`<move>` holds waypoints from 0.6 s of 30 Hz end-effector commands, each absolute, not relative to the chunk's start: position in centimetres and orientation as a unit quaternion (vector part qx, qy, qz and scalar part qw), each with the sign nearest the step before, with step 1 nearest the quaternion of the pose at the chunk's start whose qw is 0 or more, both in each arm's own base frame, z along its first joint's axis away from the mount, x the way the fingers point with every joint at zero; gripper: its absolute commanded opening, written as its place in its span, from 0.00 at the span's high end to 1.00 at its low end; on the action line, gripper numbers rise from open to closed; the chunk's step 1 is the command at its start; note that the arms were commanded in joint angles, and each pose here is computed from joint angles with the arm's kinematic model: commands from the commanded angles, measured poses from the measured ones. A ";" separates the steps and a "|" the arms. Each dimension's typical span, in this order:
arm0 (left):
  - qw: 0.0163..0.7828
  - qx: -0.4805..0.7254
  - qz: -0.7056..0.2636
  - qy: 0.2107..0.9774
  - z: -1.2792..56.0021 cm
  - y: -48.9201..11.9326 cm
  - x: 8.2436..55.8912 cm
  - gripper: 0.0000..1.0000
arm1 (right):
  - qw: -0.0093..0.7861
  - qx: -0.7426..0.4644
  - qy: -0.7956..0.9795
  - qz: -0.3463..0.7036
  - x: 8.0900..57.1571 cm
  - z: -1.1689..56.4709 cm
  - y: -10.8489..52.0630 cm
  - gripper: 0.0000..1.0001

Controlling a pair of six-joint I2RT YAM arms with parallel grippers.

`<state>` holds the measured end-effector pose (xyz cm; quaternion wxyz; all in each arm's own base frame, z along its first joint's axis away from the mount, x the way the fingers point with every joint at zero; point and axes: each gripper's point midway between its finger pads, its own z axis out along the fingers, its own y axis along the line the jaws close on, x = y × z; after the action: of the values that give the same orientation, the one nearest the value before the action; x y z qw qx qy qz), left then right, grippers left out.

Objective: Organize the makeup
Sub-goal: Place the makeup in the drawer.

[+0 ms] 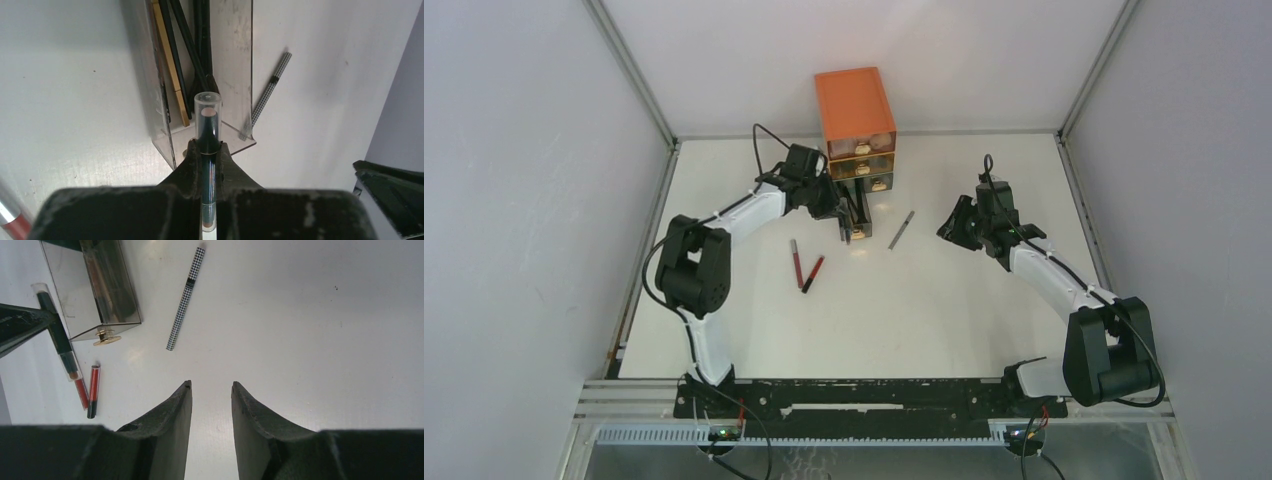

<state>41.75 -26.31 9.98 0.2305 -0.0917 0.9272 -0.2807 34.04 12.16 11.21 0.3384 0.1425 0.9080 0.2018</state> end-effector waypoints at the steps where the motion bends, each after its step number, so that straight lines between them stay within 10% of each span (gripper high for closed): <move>1: 0.295 -0.120 -0.306 0.897 14.2 -26.1 44.0 1.00 | 0.361 0.139 0.898 0.211 34.5 12.4 12.1 0.58; 10: 0.286 -0.150 -0.314 0.893 13.7 -26.6 46.2 0.98 | 0.360 0.140 0.899 0.206 34.2 12.5 11.9 0.58; 18: 0.280 -0.159 -0.295 0.900 12.6 -26.0 46.3 0.70 | 0.359 0.141 0.900 0.204 34.2 12.4 11.8 0.58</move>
<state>44.58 -25.87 10.16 0.2509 -0.1546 0.9123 -0.2844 34.01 12.15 11.21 0.3380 0.1426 0.9082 0.2016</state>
